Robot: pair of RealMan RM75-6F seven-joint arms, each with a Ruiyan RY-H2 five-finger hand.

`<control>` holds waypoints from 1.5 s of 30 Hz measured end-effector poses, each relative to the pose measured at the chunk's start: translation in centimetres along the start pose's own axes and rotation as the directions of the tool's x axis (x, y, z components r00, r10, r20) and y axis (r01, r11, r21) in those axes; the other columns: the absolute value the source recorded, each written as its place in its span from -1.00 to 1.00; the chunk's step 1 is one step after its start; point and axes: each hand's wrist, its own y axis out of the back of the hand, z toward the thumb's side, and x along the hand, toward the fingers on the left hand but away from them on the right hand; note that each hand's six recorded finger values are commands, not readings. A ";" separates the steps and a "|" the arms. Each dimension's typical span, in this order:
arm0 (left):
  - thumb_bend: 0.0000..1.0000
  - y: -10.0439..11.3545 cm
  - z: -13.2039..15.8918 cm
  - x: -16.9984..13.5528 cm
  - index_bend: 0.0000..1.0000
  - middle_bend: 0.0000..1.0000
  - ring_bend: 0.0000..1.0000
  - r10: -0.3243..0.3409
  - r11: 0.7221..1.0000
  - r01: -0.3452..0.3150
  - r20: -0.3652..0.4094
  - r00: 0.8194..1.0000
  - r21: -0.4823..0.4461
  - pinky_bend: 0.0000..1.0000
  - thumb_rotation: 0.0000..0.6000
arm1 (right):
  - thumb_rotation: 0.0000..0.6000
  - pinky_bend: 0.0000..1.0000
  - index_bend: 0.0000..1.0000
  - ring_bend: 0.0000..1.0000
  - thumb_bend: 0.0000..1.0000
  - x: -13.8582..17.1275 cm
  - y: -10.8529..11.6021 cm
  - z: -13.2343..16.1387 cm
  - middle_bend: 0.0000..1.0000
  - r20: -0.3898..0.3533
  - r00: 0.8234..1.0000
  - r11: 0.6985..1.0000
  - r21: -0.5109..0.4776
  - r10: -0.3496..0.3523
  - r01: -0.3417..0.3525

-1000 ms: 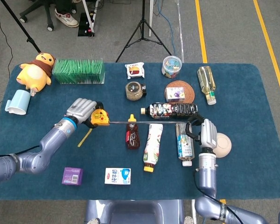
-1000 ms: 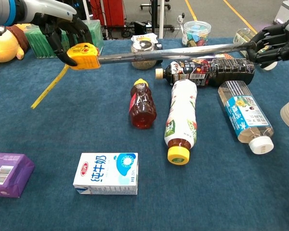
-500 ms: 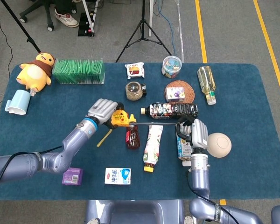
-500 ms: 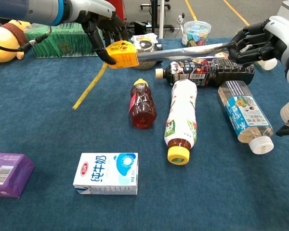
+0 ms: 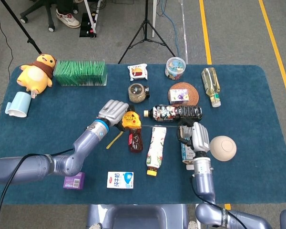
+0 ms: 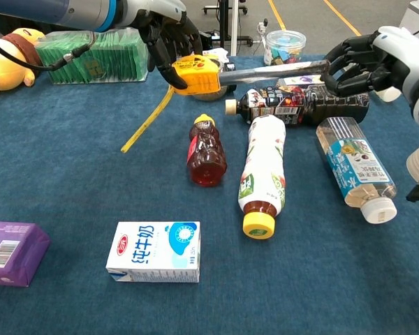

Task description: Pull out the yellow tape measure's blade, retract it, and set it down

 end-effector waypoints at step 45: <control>-0.30 -5.1 -13.8 -7.5 0.14 -0.16 -0.37 -0.033 0.999 0.033 -0.177 0.984 -0.002 -0.10 1.00 | 1.00 -0.53 -0.38 -0.45 -0.10 -1.0 5.8 -5.7 -0.38 -0.039 0.996 0.952 0.292 -0.083 0.091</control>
